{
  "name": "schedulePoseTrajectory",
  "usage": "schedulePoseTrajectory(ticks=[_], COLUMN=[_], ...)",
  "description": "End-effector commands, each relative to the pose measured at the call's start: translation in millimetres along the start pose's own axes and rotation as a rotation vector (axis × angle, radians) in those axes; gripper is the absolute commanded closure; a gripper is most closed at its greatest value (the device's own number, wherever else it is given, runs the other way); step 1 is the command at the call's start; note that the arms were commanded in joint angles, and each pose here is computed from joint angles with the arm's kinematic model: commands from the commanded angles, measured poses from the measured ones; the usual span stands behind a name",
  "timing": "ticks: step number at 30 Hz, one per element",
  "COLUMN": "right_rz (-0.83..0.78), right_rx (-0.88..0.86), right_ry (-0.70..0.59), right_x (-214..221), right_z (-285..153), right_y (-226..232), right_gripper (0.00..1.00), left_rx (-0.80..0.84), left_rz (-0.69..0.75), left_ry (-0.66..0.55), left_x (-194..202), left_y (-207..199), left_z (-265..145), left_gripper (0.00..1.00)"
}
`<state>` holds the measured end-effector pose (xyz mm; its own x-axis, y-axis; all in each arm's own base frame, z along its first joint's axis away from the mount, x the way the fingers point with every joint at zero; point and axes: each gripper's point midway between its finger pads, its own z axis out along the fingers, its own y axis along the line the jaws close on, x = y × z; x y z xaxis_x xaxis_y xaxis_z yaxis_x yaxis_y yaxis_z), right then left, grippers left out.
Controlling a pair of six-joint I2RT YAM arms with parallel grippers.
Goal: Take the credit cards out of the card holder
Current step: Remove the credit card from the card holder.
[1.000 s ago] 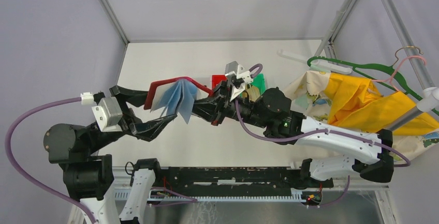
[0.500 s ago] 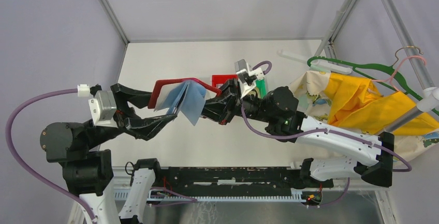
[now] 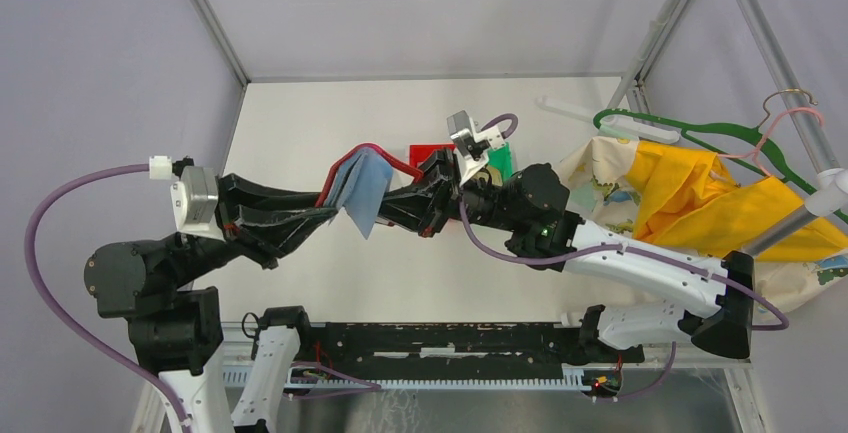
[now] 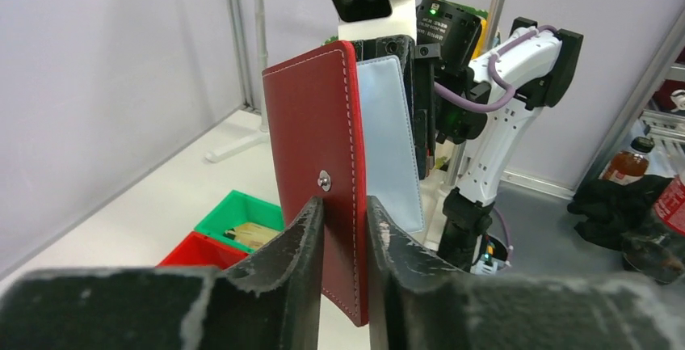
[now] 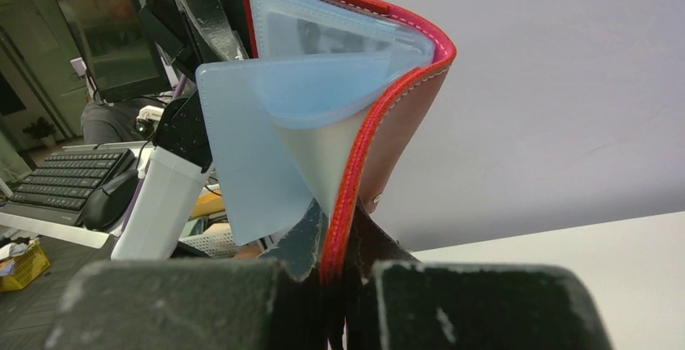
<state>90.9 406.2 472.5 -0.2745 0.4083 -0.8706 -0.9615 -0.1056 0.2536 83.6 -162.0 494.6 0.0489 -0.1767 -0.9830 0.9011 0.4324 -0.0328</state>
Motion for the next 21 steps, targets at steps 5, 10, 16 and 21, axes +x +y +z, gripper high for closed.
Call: schedulePoseTrajectory(ticks=[5, 10, 16, 21], right_rz=[-0.037, -0.031, -0.019, -0.033], right_rx=[-0.16, -0.162, -0.117, -0.053], right_ry=[-0.094, -0.098, -0.091, -0.077], right_x=[-37.5, -37.0, -37.4, -36.7], right_z=[-4.7, -6.0, -9.7, -24.9], right_y=[43.7, 43.9, 36.1, 26.8], right_gripper=[1.0, 1.0, 0.78, 0.29], left_rx=[-0.124, -0.119, -0.144, -0.236], left_rz=[0.086, 0.107, 0.164, 0.283], left_ry=[-0.07, -0.077, -0.085, -0.084], left_x=[-19.1, -25.0, -28.7, -31.2], left_y=[17.4, 10.7, 11.3, 25.1], left_z=[-0.9, -2.2, -4.6, -11.0], left_gripper=[0.87, 0.91, 0.98, 0.98])
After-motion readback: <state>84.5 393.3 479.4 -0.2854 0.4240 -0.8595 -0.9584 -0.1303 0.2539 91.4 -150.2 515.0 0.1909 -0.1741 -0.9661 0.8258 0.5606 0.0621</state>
